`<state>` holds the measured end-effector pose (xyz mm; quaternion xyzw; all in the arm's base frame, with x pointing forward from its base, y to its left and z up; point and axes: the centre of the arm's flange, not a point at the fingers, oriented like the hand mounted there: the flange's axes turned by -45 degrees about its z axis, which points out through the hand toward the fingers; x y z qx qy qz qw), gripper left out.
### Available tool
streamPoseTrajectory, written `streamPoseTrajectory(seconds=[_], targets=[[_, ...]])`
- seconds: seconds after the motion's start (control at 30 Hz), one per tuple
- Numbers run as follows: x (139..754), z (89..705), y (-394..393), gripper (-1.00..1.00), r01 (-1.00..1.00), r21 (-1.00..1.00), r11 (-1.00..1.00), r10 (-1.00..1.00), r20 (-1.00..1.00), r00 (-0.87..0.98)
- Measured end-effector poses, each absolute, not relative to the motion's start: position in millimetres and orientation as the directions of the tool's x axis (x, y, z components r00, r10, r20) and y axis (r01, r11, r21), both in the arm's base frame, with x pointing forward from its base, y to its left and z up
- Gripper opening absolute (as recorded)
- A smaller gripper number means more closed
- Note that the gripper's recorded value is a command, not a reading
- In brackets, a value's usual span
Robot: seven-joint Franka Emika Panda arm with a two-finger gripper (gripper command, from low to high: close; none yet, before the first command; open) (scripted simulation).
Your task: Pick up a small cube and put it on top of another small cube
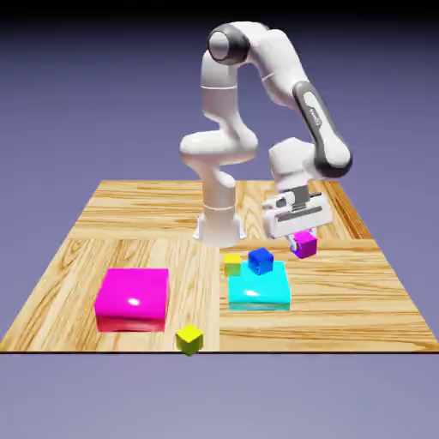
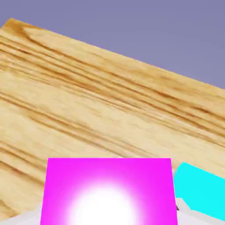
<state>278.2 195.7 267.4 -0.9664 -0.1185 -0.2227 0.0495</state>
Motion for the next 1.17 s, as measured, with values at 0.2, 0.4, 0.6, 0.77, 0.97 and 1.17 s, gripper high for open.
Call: streamPoseTrajectory(seconds=[0.2,0.4,0.6,0.77,0.97,1.17], targets=[[261.6,283.2,175.9,-1.0,-0.109,-0.04,-0.993,-0.115,0.43,0.895],[239.3,294.0,161.1,-1.0,-0.452,-0.016,-0.892,-0.416,0.424,0.805],[232.1,293.2,153.7,-1.0,-0.579,-0.009,-0.815,-0.528,0.425,0.736],[239.0,278.6,148.1,-1.0,-0.585,-0.019,-0.811,-0.537,0.421,0.731],[244.8,252.8,145.3,-1.0,-0.583,-0.013,-0.813,-0.533,0.421,0.734],[246.5,231.7,144.5,1.0,-0.575,0.001,-0.818,-0.52,0.426,0.74]])
